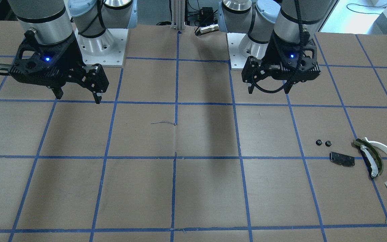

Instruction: Place bearing gear from tray to pile

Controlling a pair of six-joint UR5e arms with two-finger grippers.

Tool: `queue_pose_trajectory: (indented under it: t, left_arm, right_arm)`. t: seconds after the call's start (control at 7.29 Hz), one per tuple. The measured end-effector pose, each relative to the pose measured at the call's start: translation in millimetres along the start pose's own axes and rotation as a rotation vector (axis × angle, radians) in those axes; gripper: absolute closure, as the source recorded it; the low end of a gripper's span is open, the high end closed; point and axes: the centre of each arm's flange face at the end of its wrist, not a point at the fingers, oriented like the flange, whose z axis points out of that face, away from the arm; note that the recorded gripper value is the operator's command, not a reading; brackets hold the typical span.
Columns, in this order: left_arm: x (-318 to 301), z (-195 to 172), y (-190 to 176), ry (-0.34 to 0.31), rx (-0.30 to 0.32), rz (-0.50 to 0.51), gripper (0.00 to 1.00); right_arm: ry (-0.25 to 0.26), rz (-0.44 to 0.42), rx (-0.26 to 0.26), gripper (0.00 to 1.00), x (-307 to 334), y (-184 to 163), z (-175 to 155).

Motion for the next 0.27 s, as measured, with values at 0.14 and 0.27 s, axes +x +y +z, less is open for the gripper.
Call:
queue_pose_trajectory:
  t: [0.14,0.27]
  left_arm:
    - [-2,-7,4,0.0,-0.002,-0.007,0.0]
    - [-20,-13,0,0.008,0.004,-0.047,0.0]
  right_arm:
    - [0.0,0.004,0.003,0.0,1,-1,-2]
    - [0.001,0.013,0.006,0.0,4,-2,-3]
